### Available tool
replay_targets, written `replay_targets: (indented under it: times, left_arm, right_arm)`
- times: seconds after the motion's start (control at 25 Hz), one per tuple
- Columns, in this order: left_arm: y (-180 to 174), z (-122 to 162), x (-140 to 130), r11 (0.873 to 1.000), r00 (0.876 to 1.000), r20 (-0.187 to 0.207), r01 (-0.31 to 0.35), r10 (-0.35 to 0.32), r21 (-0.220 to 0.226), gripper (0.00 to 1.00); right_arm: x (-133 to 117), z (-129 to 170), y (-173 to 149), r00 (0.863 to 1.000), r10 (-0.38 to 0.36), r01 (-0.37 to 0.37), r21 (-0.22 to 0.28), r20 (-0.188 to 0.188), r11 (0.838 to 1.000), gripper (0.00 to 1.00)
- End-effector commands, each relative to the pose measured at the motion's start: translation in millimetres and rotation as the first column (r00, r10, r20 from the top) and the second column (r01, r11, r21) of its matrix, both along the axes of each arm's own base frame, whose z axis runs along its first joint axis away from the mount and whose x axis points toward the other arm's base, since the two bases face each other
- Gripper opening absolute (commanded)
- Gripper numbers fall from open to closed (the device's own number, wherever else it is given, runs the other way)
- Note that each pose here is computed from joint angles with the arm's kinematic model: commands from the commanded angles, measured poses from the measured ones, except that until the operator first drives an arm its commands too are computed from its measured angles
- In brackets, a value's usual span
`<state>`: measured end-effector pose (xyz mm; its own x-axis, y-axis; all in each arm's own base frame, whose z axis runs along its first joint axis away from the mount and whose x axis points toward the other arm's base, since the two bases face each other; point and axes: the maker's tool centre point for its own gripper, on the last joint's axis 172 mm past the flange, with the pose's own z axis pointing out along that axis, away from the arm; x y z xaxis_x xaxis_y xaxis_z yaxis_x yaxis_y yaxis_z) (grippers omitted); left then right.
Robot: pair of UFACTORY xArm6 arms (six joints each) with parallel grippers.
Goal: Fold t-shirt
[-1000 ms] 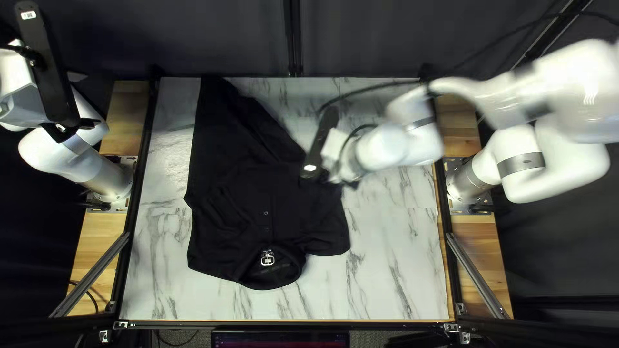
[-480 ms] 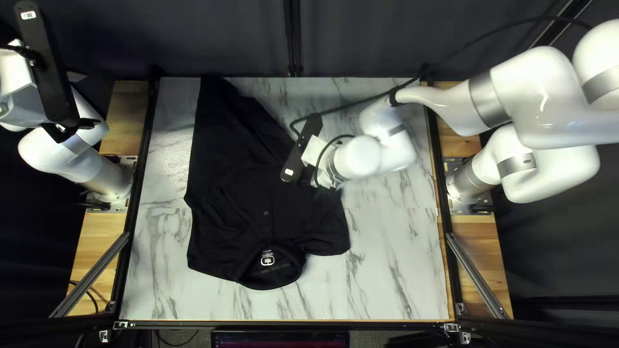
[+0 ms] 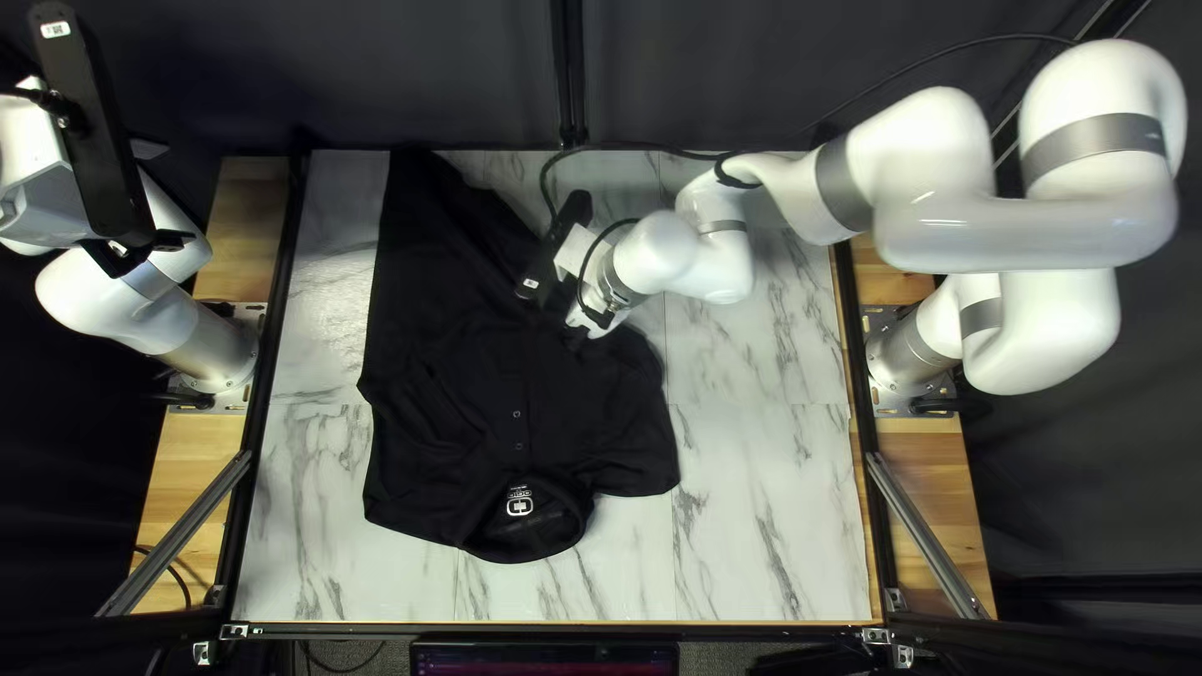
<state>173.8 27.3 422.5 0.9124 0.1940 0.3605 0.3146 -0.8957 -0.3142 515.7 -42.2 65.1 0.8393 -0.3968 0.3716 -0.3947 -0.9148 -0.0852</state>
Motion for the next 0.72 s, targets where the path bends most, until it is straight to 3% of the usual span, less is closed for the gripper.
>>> replay_targets:
  times: [0.04,0.12,0.2,0.24,0.28,0.32,0.4,0.72]
  left_arm:
    - [0.0,0.0,0.0,1.0,1.0,0.0,0.0,0.0,0.0,1.0]
    - [0.0,0.0,0.0,1.0,1.0,0.0,0.0,0.0,0.0,1.0]
    - [0.0,0.0,0.0,1.0,1.0,0.0,0.0,0.0,0.0,1.0]
    - [0.0,0.0,0.0,1.0,1.0,0.0,0.0,0.0,0.0,1.0]
    - [0.0,0.0,0.0,1.0,1.0,0.0,0.0,0.0,0.0,1.0]
    - [0.0,0.0,0.0,1.0,1.0,0.0,0.0,0.0,0.0,1.0]
    - [0.0,0.0,0.0,1.0,1.0,0.0,0.0,0.0,0.0,1.0]
    - [0.0,0.0,0.0,1.0,1.0,0.0,0.0,0.0,0.0,1.0]
  right_arm:
    - [2.7,-10.3,-4.3,1.0,-0.01,0.01,0.015,0.002,1.0,1.0]
    - [-0.3,-14.1,-5.7,1.0,-0.012,0.012,0.02,-0.001,1.0,1.0]
    - [-3.6,-16.5,-7.0,1.0,-0.013,0.013,0.025,-0.003,1.0,0.81]
    - [-4.5,-17.4,-7.3,1.0,-0.011,0.012,0.029,-0.003,1.0,0.58]
    - [-5.3,-18.2,-7.2,1.0,-0.01,0.01,0.033,-0.004,0.999,0.14]
    - [-5.8,-18.8,-6.7,1.0,-0.008,0.008,0.036,-0.004,0.999,0.04]
    - [-8.3,-21.6,-6.5,1.0,-0.005,0.006,0.043,-0.006,0.999,0.0]
    - [-14.5,-15.9,-5.0,1.0,-0.008,0.008,0.059,0.002,0.998,0.0]
